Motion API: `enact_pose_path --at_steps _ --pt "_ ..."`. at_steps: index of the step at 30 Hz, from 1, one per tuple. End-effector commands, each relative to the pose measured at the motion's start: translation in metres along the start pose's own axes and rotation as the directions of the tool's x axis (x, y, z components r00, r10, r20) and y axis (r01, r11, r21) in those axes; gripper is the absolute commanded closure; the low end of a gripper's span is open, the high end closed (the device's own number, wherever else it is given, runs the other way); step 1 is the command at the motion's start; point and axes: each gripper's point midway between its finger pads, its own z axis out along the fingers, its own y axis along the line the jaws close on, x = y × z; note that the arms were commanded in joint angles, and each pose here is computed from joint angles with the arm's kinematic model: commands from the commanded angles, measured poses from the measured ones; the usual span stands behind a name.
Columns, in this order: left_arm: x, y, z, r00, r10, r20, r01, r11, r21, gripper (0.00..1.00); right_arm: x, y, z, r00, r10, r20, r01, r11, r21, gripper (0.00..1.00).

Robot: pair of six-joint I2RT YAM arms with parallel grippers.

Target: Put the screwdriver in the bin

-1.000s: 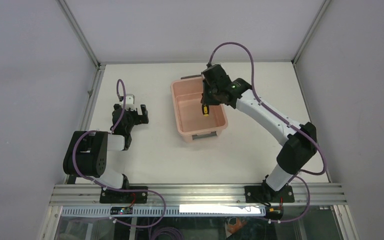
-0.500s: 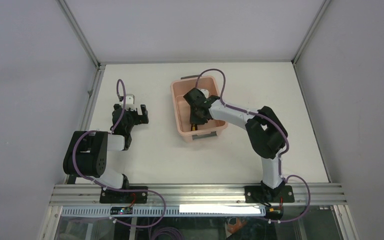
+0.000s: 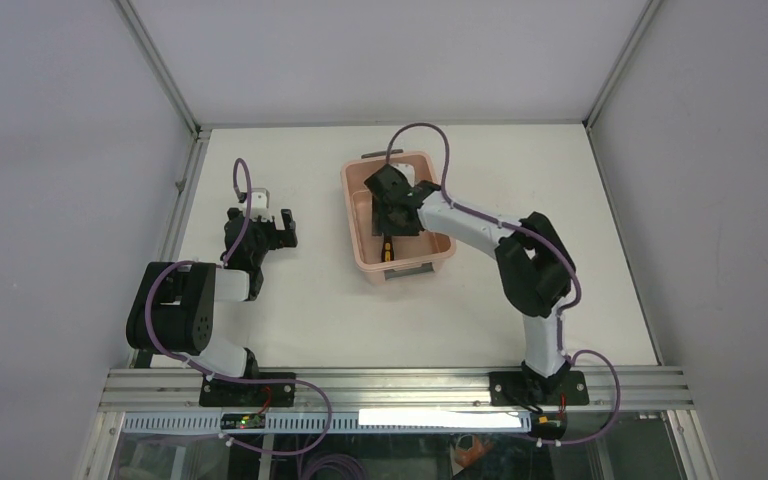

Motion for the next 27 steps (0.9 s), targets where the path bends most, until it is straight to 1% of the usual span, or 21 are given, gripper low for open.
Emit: enact_pose_path --at_steps 1,3,4,5,8,10,16,19,21,24,27 --pt "-0.017 -0.005 -0.001 0.998 -0.017 0.054 0.016 1.0 0.016 0.01 -0.082 0.011 -0.101 0.964 -0.037 0.262 0.067 0.992 -0.104 0.37" --pt "-0.017 -0.005 -0.001 0.998 -0.017 0.054 0.016 1.0 0.016 0.01 -0.093 0.007 -0.129 0.948 -0.06 0.314 0.102 0.988 -0.118 0.24" --pt "-0.017 -0.005 -0.001 0.998 -0.017 0.055 0.016 1.0 0.016 0.01 -0.095 0.003 -0.14 0.94 -0.094 0.329 0.139 0.983 -0.117 0.12" --pt "-0.017 -0.005 -0.001 0.998 -0.017 0.054 0.016 1.0 0.016 0.01 -0.098 -0.002 -0.152 0.93 -0.111 0.349 0.16 0.98 -0.114 0.02" --pt "-0.017 -0.005 -0.001 0.998 -0.017 0.054 0.016 1.0 0.016 0.01 -0.109 -0.033 -0.178 0.904 -0.146 0.401 0.175 0.984 -0.037 0.01" --pt "-0.017 -0.005 -0.001 0.998 -0.017 0.054 0.016 1.0 0.017 0.01 -0.116 -0.066 -0.188 0.902 -0.139 0.409 0.14 0.99 0.029 0.01" --pt "-0.017 -0.005 -0.001 0.998 -0.016 0.053 0.015 1.0 0.017 0.01 -0.134 -0.181 -0.216 0.915 -0.035 0.401 -0.029 0.988 0.153 0.01" --pt "-0.017 -0.005 -0.001 0.998 -0.017 0.055 0.016 1.0 0.016 0.01 -0.133 -0.238 -0.223 0.912 0.058 0.405 -0.164 0.959 0.233 0.01" --pt "-0.017 -0.005 -0.001 0.998 -0.017 0.054 0.016 1.0 0.016 0.01 -0.131 -0.268 -0.228 0.901 0.095 0.424 -0.232 0.931 0.284 0.01" --pt "-0.017 -0.005 -0.001 0.998 -0.017 0.053 0.016 1.0 0.016 0.01 -0.127 -0.292 -0.228 0.889 0.123 0.441 -0.282 0.906 0.316 0.01" --pt "-0.017 -0.005 -0.001 0.998 -0.017 0.055 0.016 1.0 0.016 0.01 -0.125 -0.3 -0.226 0.885 0.135 0.447 -0.301 0.896 0.325 0.01"
